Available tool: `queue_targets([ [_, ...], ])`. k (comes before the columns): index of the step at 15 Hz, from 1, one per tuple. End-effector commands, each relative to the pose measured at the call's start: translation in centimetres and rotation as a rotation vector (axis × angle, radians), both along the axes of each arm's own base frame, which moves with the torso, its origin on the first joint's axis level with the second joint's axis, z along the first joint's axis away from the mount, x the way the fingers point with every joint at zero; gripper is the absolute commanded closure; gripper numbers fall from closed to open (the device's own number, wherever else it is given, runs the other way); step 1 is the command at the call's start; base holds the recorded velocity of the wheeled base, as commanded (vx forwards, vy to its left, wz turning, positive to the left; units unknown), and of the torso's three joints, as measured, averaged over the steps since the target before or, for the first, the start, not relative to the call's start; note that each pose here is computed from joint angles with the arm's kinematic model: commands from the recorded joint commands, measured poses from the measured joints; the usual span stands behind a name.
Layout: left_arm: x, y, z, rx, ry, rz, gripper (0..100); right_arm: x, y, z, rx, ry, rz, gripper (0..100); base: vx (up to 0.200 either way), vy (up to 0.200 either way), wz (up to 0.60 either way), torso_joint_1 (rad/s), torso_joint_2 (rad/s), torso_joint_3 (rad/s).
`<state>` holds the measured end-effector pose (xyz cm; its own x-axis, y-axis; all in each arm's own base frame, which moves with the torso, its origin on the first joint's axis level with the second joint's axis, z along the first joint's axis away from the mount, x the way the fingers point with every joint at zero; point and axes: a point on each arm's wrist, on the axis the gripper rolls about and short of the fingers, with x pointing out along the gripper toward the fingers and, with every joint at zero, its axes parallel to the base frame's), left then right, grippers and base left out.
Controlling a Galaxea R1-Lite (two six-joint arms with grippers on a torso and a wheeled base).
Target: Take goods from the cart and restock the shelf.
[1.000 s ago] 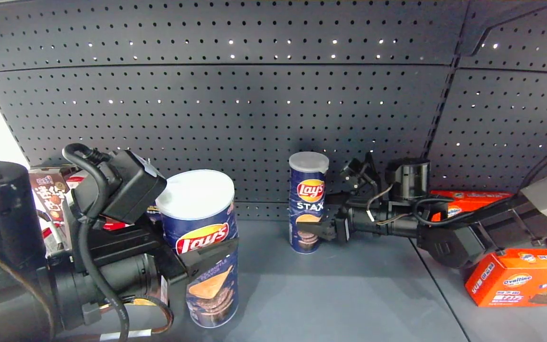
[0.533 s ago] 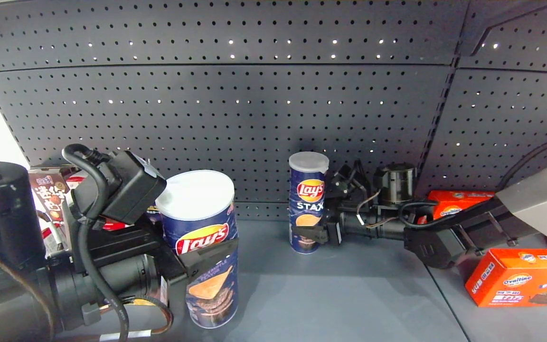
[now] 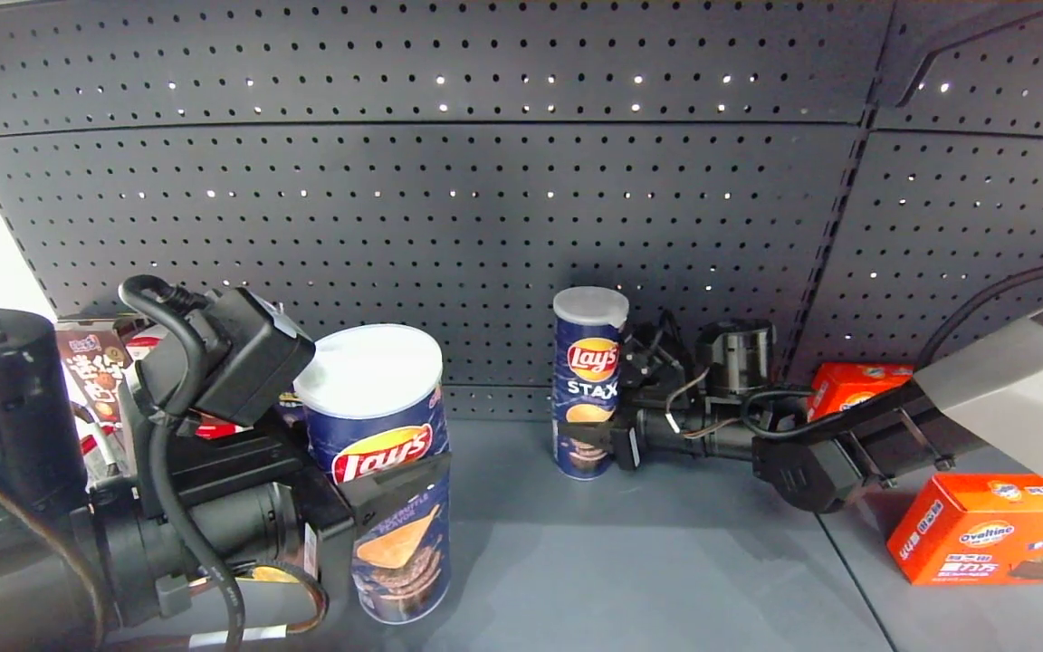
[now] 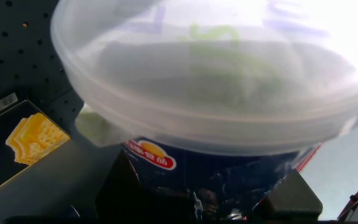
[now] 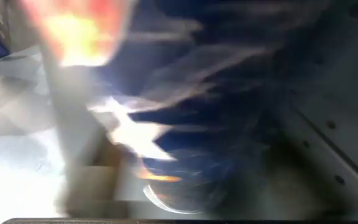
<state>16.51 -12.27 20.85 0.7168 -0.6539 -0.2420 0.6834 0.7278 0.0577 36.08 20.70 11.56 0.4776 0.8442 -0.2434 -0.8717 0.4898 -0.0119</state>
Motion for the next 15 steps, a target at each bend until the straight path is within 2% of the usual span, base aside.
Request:
queue_targets([
  [1, 0.0, 0.0, 0.0, 0.0, 0.001, 0.002, 100, -0.1, 0.1, 0.1, 0.001, -0.004, 0.005, 100, 0.0, 0.0, 0.0, 0.0, 0.0, 0.0],
  [5, 0.0, 0.0, -0.1, 0.003, 0.005, 0.002, 100, -0.9, -0.1, 0.8, 0.003, -0.008, 0.005, 100, 0.0, 0.0, 0.0, 0.0, 0.0, 0.0],
  [10, 0.0, 0.0, -0.1, 0.004, 0.004, 0.001, 100, -4.5, -1.3, 2.9, -0.017, -0.028, -0.063, 100, 0.0, 0.0, 0.0, 0.0, 0.0, 0.0],
  [15, 0.0, 0.0, -0.1, 0.001, 0.002, 0.003, 100, -7.7, -1.3, 4.1, -0.005, -0.021, -0.024, 100, 0.0, 0.0, 0.0, 0.0, 0.0, 0.0],
])
